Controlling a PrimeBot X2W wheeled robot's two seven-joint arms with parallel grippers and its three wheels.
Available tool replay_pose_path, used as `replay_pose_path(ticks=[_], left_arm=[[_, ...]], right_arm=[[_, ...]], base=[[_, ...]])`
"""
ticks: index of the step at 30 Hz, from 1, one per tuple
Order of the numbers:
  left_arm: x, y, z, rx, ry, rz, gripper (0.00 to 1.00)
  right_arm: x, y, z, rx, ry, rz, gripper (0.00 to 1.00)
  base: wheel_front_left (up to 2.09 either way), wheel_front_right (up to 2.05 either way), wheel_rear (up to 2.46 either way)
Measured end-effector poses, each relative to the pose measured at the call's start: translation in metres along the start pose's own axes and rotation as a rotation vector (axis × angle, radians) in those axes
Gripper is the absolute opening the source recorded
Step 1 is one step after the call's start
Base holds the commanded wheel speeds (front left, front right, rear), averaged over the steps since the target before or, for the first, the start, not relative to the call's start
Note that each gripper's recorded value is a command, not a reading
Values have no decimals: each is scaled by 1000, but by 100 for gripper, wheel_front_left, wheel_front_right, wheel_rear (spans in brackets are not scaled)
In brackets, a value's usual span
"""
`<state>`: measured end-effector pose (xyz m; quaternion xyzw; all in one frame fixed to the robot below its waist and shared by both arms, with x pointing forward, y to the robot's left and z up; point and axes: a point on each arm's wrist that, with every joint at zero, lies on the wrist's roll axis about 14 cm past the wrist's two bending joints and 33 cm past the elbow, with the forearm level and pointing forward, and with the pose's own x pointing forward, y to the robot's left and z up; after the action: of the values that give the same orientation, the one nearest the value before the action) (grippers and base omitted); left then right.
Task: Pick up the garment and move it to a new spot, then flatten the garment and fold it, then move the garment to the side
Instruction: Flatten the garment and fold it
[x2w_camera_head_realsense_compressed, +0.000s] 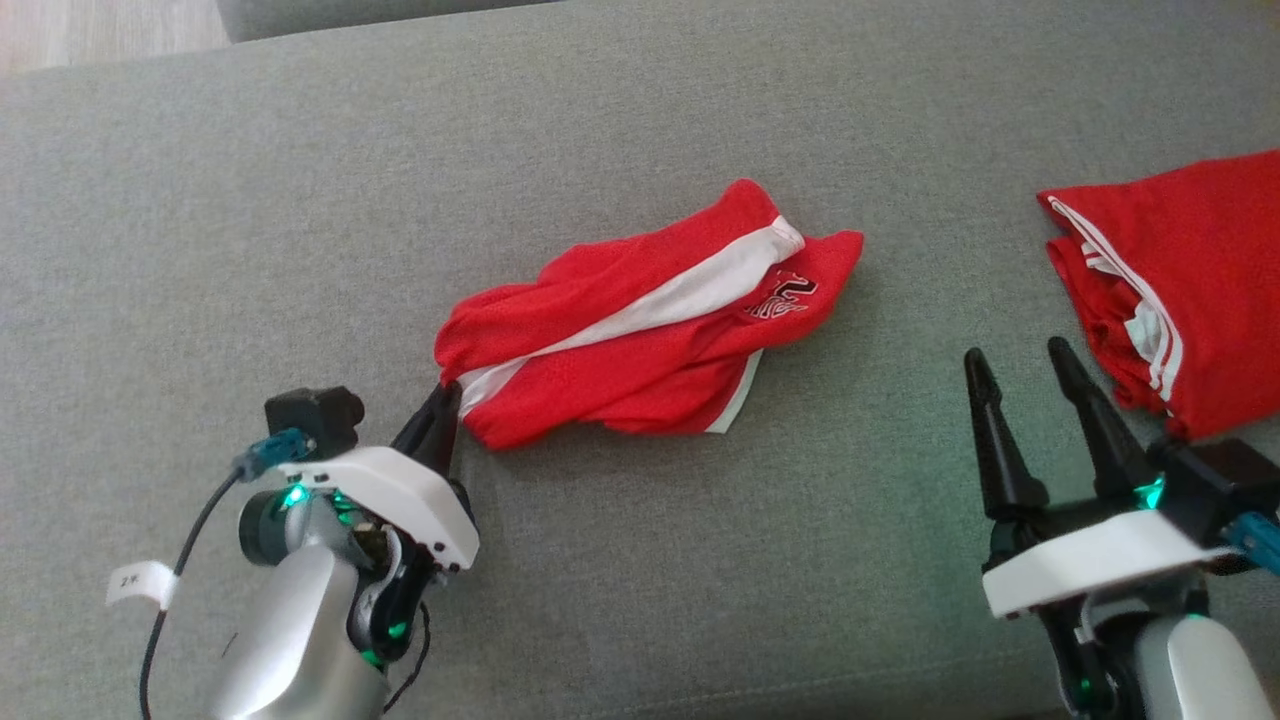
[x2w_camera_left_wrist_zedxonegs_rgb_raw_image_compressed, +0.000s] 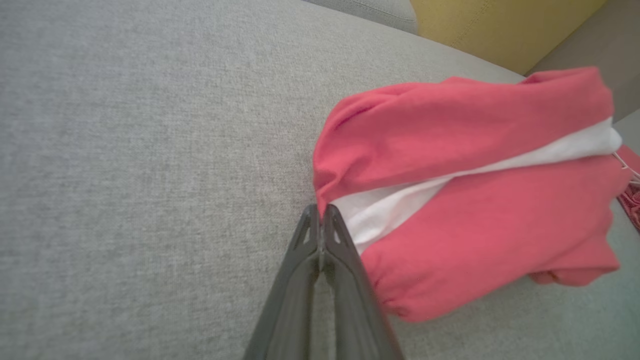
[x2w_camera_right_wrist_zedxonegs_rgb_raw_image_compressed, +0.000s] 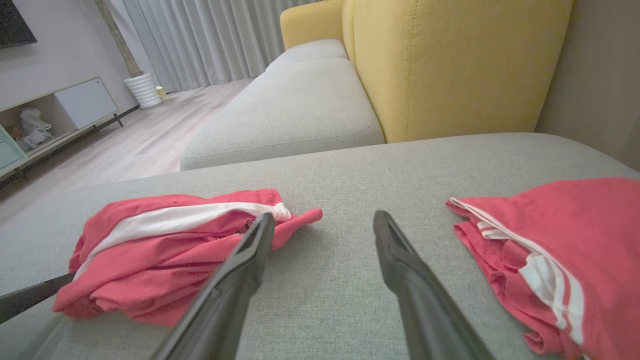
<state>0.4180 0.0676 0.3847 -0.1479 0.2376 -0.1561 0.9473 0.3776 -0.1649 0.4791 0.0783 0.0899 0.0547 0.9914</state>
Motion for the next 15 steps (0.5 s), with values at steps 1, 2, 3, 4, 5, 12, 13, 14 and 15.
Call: replay_pose_path(ticks=[1, 2, 3, 4, 5, 12, 13, 14, 15], left_arm=[[0, 0, 0, 1, 0, -2, 0], [0, 0, 0, 2, 0, -1, 0], [1, 0, 2, 3, -3, -2, 0], [1, 0, 4, 4, -15, -2, 0], [0, 0, 6, 6, -27, -2, 0], [-2, 0, 10, 12, -53, 1, 0], [-1, -2, 10, 21, -52, -5, 0], [0, -2, 12, 25, -58, -6, 0], [1, -3, 15, 29, -68, -9, 0]], right_arm=[[1, -1, 1, 0, -4, -2, 100], [1, -1, 2, 2, -10, -4, 100], [1, -1, 3, 9, -11, -4, 100], [2, -2, 2, 13, -10, -5, 100], [2, -2, 1, 17, -8, -7, 100], [30, -14, -2, -8, 20, 10, 100], [38, -15, -2, -16, 29, 22, 100], [47, -13, -3, -19, 38, 36, 100], [56, -11, -4, -22, 55, 53, 100]], base=[[0, 0, 0], [0, 0, 0], [0, 0, 0], [0, 0, 0], [0, 0, 0], [0, 0, 0], [0, 0, 0], [0, 0, 0], [0, 0, 0]])
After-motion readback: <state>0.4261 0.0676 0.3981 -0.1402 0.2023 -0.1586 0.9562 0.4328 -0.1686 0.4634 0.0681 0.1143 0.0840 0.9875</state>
